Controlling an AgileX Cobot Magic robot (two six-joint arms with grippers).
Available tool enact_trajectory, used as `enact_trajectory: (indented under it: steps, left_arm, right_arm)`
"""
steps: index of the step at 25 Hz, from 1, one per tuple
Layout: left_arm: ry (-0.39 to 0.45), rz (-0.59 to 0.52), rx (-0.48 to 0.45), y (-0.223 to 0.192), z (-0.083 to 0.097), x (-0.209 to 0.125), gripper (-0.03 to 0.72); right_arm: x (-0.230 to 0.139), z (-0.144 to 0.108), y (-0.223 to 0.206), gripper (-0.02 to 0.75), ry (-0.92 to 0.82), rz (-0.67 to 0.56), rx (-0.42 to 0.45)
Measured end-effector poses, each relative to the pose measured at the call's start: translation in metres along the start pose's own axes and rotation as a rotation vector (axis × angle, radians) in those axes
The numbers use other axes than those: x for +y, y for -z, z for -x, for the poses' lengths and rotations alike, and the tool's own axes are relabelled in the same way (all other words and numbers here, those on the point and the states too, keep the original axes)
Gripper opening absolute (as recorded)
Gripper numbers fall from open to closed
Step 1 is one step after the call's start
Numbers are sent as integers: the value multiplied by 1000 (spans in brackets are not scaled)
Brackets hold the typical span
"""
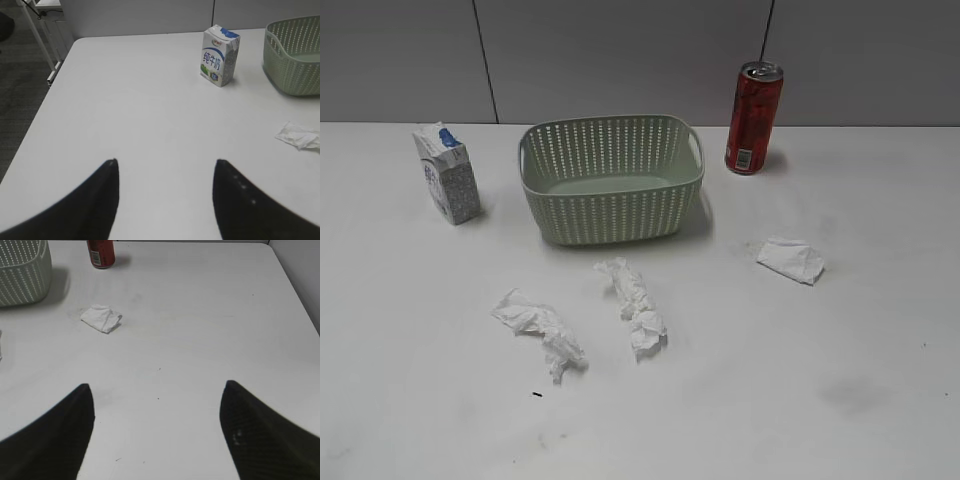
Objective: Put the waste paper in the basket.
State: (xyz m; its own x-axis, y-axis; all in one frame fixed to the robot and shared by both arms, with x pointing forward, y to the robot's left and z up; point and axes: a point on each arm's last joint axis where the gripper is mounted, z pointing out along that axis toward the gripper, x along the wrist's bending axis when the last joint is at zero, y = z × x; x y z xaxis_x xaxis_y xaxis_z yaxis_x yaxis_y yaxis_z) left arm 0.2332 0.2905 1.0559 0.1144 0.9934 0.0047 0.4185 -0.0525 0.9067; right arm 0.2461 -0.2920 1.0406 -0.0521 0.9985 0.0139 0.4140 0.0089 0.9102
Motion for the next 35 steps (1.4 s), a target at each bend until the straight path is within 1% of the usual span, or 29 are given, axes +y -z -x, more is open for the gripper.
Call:
enact_trajectory:
  steps: [26, 30, 35]
  left_arm:
    - [0, 0, 0, 0, 0, 0, 433]
    - [0, 0, 0, 0, 0, 0, 433]
    - [0, 0, 0, 0, 0, 0, 433]
  right_arm:
    - [0, 0, 0, 591, 0, 0, 0]
    - [5, 0, -8, 591, 28, -56, 14]
    - [26, -1, -33, 591, 20, -118, 50]
